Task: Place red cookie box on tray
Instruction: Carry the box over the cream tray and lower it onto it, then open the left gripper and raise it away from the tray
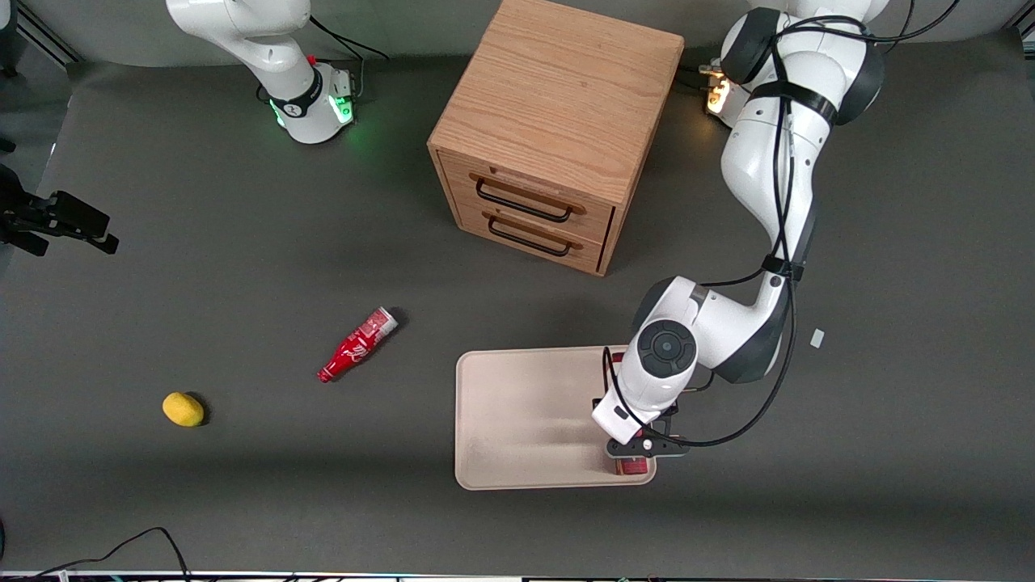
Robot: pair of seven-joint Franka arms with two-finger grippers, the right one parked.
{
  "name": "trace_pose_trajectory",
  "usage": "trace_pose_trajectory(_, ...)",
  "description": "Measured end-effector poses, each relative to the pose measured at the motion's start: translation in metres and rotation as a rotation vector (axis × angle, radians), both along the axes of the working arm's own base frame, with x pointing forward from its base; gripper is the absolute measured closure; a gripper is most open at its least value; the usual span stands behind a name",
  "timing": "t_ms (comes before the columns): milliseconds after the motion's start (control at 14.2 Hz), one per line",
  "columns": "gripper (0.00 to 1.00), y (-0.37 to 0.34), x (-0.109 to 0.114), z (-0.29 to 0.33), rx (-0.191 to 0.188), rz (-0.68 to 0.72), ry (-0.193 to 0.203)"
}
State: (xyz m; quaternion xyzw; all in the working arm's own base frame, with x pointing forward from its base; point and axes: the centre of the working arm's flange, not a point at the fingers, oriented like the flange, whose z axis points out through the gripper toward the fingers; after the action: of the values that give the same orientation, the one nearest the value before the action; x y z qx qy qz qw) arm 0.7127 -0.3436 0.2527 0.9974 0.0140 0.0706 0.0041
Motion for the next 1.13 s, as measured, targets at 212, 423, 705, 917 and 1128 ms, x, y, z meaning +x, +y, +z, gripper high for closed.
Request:
trace_pose_trajectory(212,0.02,0.0,0.0,0.0,-0.001,0.0,-0.002)
trace_pose_trajectory(423,0.0,-0.001,0.0,0.002,-0.002,0.0,-0.004)
trace_pose_trajectory(705,0.0,-0.002,-0.004,0.024,0.024,0.003,0.05)
trace_pose_trajectory(917,0.0,-0.003,-0.015,0.078,0.047,0.004,0.087)
trace_pose_trajectory(1128,0.0,0.023,-0.018,0.15,0.06,-0.015,0.069)
